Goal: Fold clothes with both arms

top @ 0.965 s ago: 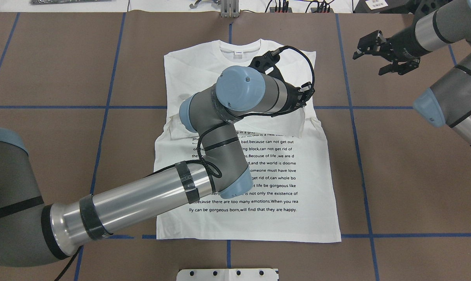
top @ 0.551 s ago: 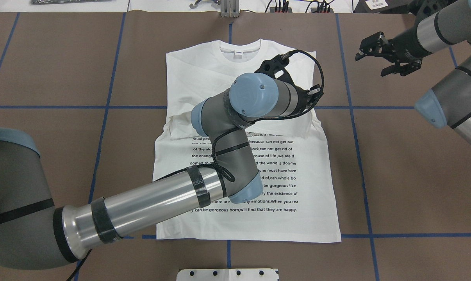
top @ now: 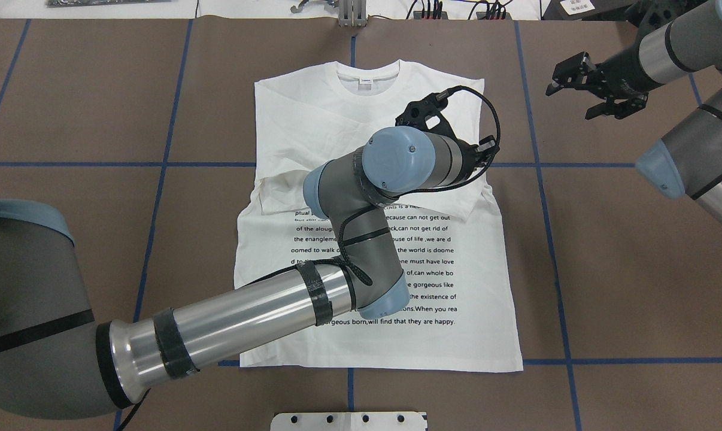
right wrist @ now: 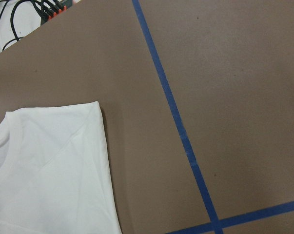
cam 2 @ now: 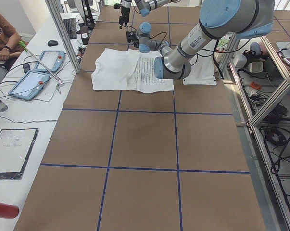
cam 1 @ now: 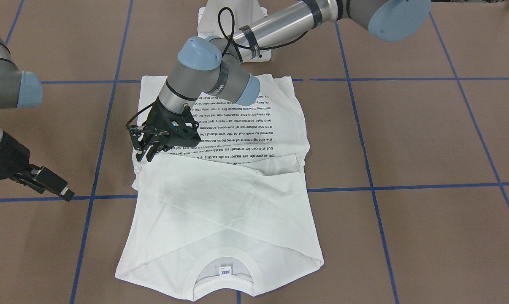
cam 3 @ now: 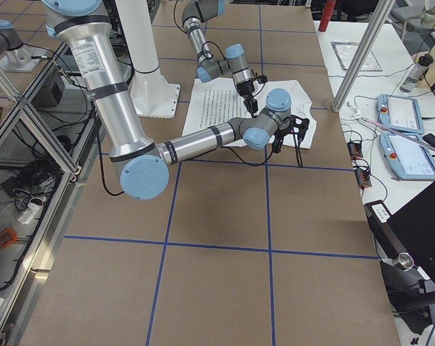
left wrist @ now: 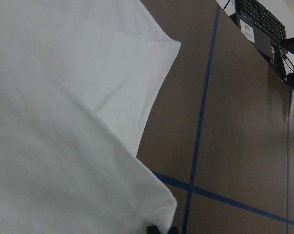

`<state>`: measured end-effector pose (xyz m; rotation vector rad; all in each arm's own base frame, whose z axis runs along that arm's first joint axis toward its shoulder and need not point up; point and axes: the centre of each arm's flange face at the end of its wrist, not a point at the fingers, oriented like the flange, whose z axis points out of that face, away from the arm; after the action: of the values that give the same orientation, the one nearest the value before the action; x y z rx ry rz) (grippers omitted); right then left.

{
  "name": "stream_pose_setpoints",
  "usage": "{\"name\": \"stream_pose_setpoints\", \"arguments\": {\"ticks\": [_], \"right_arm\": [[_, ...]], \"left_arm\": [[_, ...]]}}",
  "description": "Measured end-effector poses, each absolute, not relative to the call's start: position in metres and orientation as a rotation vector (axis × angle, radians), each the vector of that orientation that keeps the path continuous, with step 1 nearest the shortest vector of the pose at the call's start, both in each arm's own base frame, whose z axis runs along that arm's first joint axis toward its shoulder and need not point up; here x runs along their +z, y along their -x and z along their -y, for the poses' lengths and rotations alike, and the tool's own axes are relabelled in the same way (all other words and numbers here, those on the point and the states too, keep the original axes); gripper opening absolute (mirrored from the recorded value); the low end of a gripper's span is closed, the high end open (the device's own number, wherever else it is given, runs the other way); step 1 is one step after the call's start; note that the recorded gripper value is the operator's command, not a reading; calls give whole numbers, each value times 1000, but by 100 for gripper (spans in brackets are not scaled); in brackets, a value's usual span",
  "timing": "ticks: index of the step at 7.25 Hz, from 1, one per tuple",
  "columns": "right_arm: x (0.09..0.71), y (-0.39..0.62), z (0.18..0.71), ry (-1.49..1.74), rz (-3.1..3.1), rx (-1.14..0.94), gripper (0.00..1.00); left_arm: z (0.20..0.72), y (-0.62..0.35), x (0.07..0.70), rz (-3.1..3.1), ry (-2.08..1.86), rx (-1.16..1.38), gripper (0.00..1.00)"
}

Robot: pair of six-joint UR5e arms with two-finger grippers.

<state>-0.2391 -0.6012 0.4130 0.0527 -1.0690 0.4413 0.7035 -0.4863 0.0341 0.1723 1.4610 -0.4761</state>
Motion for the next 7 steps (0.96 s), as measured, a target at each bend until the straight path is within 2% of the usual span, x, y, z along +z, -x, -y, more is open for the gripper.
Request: {"name": "stream_pose_setpoints", "arguments": {"ticks": [2,3,4,7], "right_arm": [[410,244,591,-43,1075,444,100],[408,255,569,-17,1083,451,100],[403,271,537,10,1086,474,100],[395,334,394,19,1043,552,99]], "left_arm": [[482,-698,24,-1481,-170,-462,72],[480,-690,18,-1471,-149,-442,72],[478,-673,20,-1431,-130,-413,72],[428,-546,70,-1283,-216,-257,72]]}}
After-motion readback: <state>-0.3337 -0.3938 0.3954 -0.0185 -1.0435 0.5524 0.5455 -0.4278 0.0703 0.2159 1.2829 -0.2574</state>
